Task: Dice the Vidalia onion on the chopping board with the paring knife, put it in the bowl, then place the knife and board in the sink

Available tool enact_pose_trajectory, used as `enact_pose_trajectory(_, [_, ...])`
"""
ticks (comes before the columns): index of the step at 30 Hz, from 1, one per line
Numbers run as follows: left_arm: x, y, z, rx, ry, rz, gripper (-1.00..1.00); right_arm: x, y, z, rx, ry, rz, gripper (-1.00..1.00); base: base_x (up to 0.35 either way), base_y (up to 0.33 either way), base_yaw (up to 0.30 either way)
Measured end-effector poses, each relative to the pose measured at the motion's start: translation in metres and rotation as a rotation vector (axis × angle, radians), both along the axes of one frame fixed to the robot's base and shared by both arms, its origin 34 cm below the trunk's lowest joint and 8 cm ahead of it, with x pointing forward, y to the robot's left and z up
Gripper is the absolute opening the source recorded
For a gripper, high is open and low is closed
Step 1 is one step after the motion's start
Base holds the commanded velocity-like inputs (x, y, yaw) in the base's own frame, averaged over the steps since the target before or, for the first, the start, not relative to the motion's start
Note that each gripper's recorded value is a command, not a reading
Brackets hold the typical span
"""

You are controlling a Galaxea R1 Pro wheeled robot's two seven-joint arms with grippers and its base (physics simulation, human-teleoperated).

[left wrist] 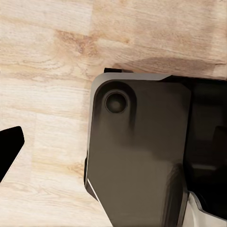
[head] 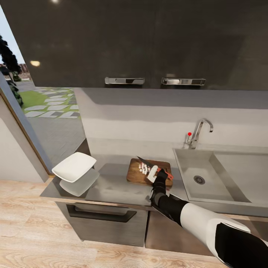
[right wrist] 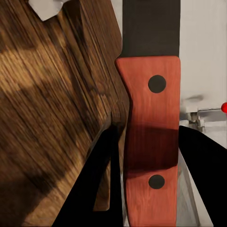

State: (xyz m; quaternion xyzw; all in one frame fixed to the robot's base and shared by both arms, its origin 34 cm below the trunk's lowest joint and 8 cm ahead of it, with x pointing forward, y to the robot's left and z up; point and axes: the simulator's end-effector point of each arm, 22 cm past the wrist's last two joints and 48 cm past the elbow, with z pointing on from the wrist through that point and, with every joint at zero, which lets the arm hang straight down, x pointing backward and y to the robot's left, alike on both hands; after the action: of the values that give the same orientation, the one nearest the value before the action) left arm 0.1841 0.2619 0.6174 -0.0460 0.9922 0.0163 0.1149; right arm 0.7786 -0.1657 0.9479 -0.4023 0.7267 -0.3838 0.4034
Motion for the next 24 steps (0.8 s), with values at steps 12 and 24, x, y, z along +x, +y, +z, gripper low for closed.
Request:
enact_pose_trajectory(12, [0.000, 0.000, 0.000, 0.000, 0.000, 0.000, 1.00, 0.000, 0.000, 0.000, 0.003, -0.002, -0.001, -1.00, 0.000, 0.000, 0.000])
enact_pose_trajectory(24, [0.000, 0.000, 0.000, 0.000, 0.000, 0.000, 1.00, 0.040, -0.128, 0.012, 0.622, 0.032, -0.280, -1.00, 0.000, 0.000, 0.000])
